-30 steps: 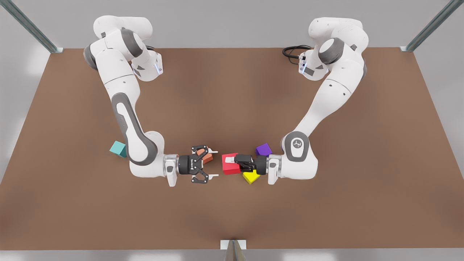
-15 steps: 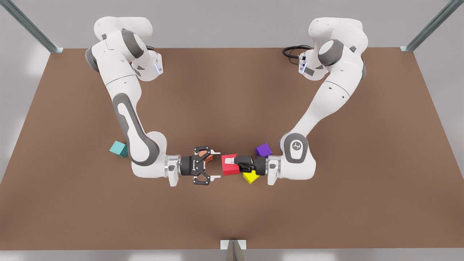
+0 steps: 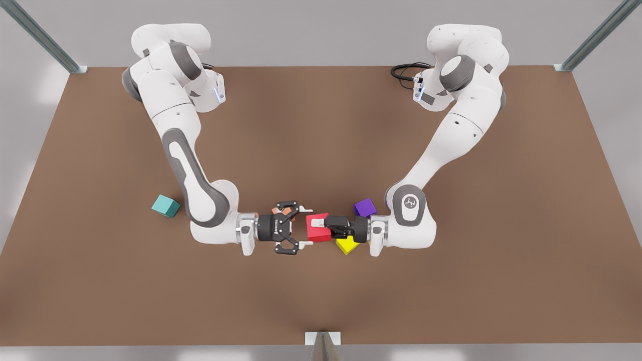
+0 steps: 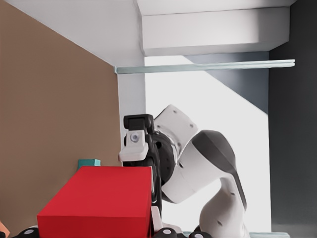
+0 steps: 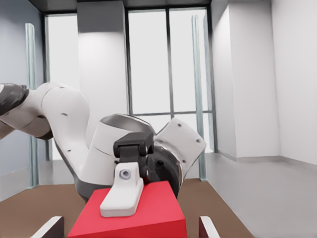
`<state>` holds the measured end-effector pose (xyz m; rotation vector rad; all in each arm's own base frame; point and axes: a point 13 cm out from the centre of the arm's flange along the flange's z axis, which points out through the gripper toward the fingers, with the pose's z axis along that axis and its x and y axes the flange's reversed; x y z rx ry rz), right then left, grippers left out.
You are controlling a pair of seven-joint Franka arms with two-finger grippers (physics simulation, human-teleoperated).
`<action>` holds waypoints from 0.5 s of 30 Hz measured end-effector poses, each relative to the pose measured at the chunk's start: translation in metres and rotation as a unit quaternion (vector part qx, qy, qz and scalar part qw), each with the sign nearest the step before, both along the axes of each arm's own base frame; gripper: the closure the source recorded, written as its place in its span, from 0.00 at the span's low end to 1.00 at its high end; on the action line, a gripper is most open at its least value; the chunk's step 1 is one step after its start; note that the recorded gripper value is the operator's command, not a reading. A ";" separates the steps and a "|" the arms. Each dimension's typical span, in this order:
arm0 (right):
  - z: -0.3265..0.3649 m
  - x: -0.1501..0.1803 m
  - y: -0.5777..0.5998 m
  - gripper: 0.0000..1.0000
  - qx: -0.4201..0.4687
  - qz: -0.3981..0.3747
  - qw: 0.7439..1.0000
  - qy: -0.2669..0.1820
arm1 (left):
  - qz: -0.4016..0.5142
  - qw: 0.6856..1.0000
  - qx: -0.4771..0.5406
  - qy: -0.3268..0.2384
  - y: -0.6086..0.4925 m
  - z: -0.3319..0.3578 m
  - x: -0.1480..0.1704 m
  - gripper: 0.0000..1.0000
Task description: Pick up red wooden cube and pass to hand red wooden cube and place in blue wooden cube
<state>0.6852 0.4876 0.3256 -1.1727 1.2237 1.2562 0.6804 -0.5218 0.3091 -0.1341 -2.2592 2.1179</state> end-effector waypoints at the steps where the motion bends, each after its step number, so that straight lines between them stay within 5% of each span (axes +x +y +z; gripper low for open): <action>1: 0.000 0.000 0.001 0.00 -0.001 -0.001 1.000 -0.001 | -0.001 1.000 0.000 0.000 -0.001 0.000 -0.001 0.43; 15: -0.009 0.001 0.017 0.00 -0.002 -0.008 1.000 0.003 | 0.004 1.000 -0.001 0.000 -0.016 -0.001 -0.004 0.43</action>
